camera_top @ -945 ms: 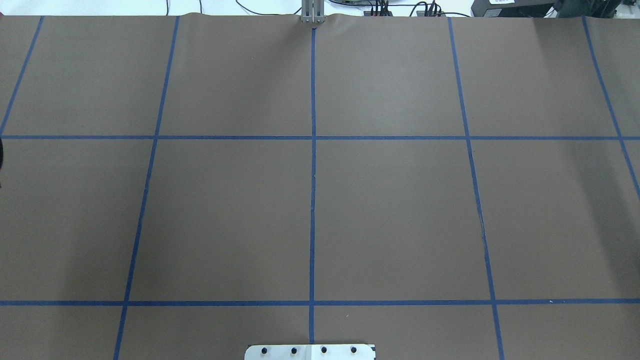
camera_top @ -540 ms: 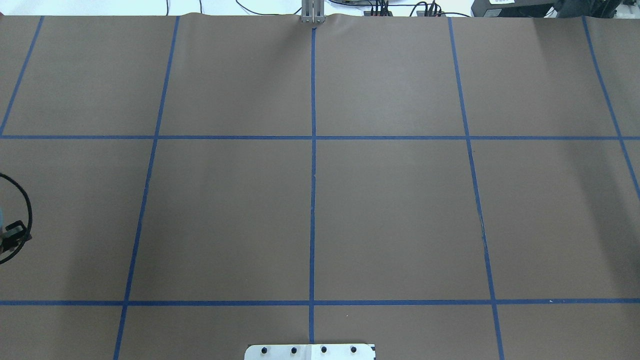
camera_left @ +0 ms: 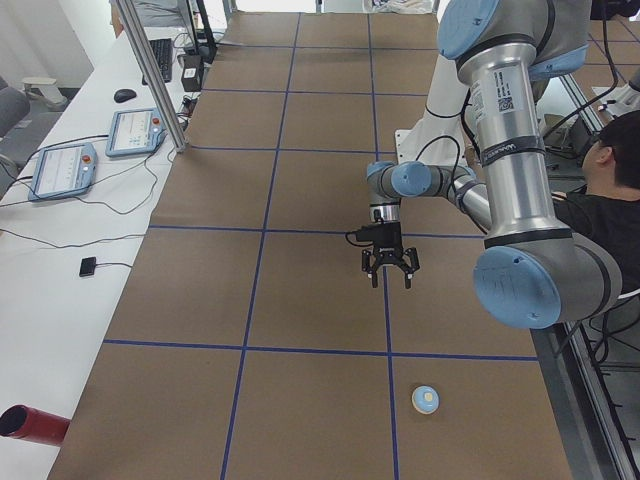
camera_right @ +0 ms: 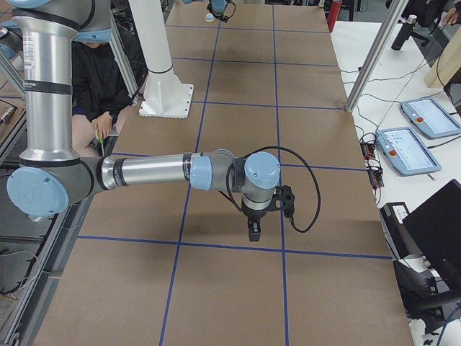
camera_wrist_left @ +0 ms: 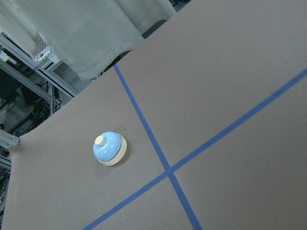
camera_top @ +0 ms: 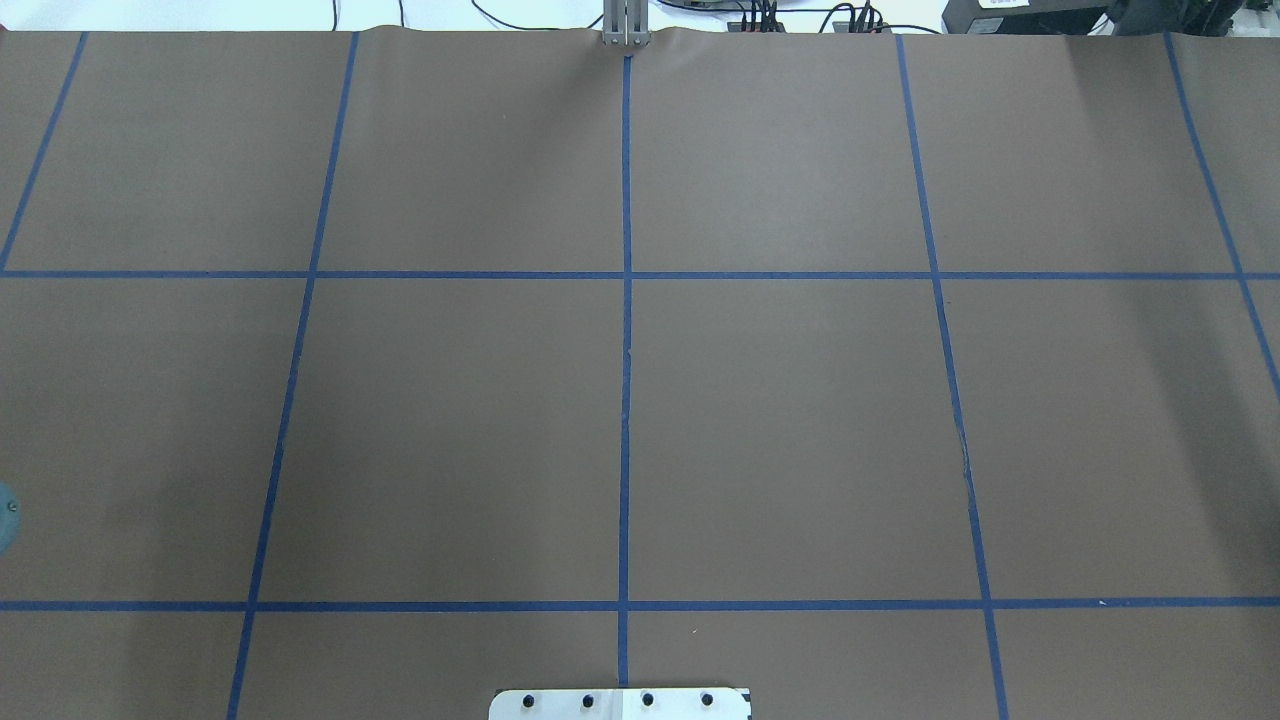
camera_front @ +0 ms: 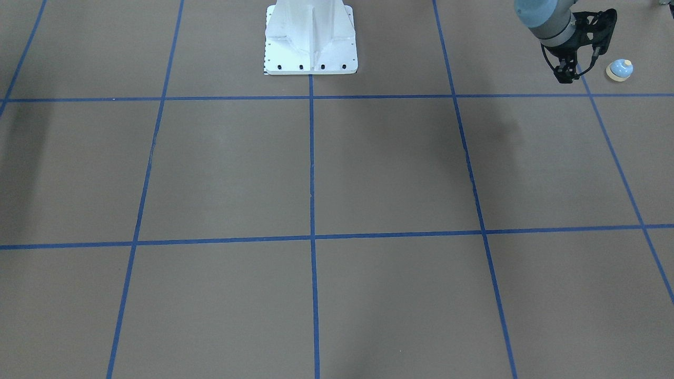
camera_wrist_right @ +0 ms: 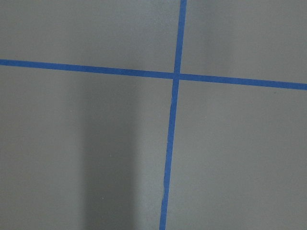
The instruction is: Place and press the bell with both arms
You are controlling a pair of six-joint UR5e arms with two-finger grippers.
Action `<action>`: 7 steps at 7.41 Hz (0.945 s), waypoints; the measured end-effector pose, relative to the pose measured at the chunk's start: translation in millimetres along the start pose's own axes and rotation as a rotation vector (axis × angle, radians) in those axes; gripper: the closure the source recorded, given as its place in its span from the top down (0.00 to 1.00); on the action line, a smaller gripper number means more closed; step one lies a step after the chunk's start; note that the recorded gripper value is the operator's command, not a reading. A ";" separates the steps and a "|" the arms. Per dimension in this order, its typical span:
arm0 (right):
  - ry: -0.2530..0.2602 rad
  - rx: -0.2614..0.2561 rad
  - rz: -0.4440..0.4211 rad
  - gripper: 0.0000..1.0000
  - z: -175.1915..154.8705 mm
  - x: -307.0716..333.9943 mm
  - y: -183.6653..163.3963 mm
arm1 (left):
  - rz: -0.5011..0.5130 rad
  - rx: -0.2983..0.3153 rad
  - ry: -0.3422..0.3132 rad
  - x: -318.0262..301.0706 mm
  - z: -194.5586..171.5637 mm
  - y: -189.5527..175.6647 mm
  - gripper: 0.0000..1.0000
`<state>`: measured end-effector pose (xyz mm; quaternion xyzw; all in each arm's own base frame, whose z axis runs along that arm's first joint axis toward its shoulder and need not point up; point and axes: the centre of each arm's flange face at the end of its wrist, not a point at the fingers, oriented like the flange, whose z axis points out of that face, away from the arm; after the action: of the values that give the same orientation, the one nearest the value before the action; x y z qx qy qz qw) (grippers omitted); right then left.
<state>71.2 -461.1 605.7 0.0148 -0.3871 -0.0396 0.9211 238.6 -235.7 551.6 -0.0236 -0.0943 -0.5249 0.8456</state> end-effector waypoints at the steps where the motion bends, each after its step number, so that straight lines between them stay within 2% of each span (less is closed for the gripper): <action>1: 0.002 0.006 -0.006 1.00 -3.0 -2.8 -1.1 | -0.070 0.026 -0.025 -4.6 23.9 -0.9 1.00; 4: 0.006 0.024 -0.026 1.00 -12.1 -11.8 -2.7 | -0.268 0.093 -0.065 -8.6 97.4 5.8 1.00; 7: 0.014 0.040 -0.043 1.00 -19.9 -19.2 -3.6 | -0.425 0.167 -0.089 -18.5 139.6 19.4 1.00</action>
<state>71.9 -463.1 577.9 0.0417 -0.3811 -0.0516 0.9221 229.1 -191.2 686.3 0.0439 -0.1774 -0.6800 0.7100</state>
